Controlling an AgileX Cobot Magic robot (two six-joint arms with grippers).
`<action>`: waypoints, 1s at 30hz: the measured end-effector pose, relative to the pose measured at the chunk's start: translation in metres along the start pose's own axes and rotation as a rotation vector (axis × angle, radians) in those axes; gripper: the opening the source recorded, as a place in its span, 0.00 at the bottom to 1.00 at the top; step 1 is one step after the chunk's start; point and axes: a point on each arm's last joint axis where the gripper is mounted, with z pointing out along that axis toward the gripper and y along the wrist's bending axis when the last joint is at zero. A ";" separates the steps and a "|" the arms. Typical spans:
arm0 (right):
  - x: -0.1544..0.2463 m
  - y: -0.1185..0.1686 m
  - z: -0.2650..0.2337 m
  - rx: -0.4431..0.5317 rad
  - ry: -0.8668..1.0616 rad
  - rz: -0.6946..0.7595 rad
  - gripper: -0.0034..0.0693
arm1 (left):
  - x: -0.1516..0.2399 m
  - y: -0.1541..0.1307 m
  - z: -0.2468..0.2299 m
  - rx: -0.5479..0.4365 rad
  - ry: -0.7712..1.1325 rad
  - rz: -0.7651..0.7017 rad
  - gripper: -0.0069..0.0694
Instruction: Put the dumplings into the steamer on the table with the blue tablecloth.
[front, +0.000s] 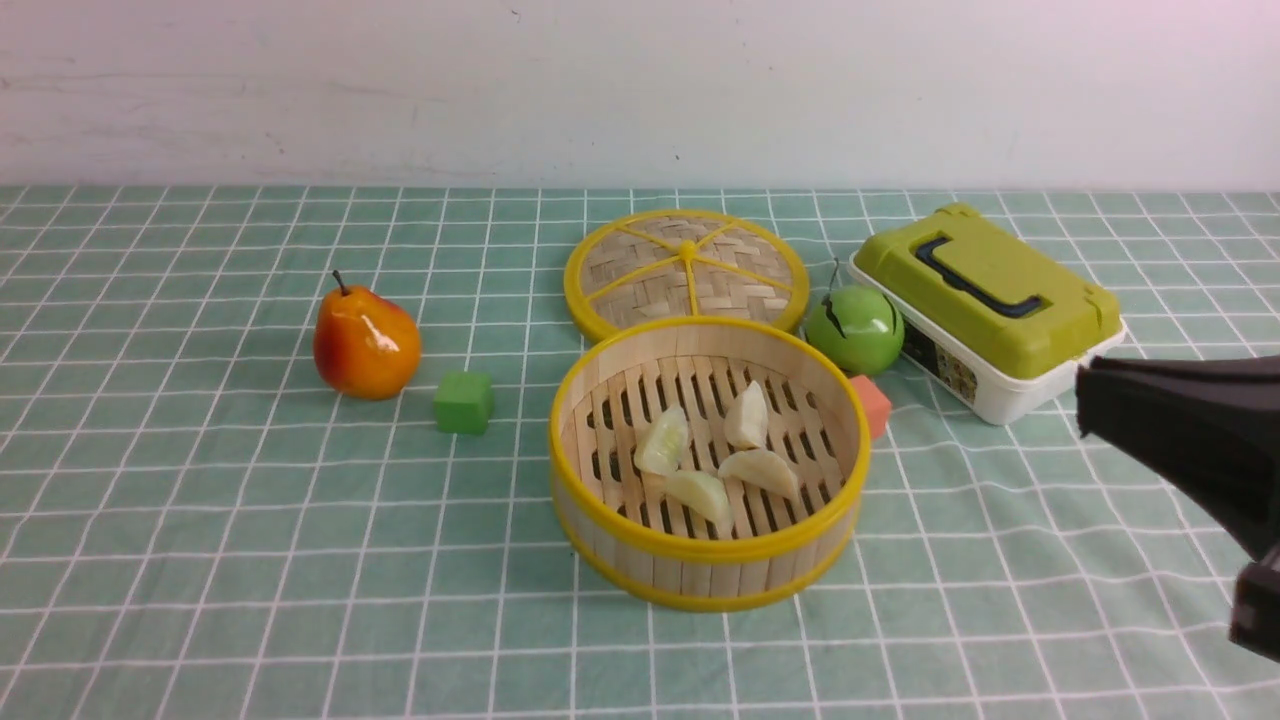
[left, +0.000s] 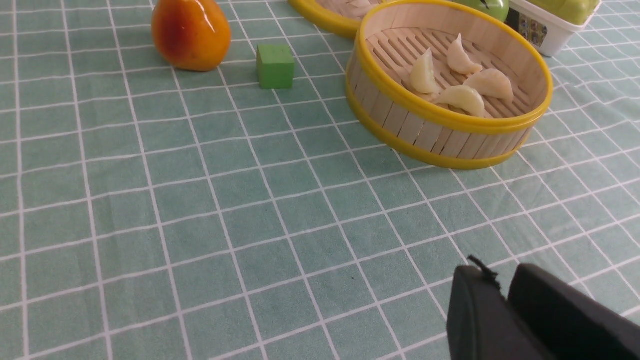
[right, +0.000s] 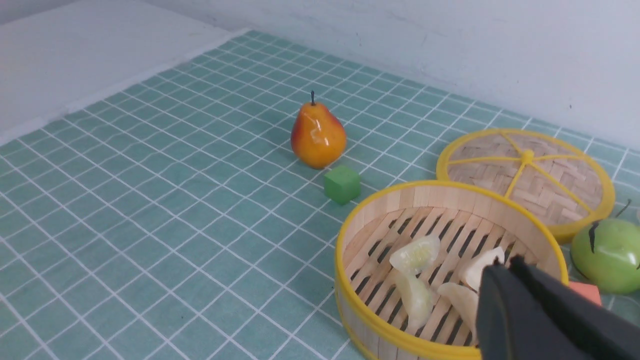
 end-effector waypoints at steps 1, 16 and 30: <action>0.000 0.001 -0.003 -0.003 -0.006 -0.002 0.02 | 0.000 0.000 0.000 0.000 0.000 0.000 0.21; 0.001 0.004 -0.011 -0.019 -0.007 -0.009 0.03 | 0.000 0.000 0.000 0.000 0.000 0.000 0.22; 0.109 -0.027 -0.048 0.331 -0.214 0.091 0.02 | 0.000 0.000 0.000 0.000 0.000 0.000 0.24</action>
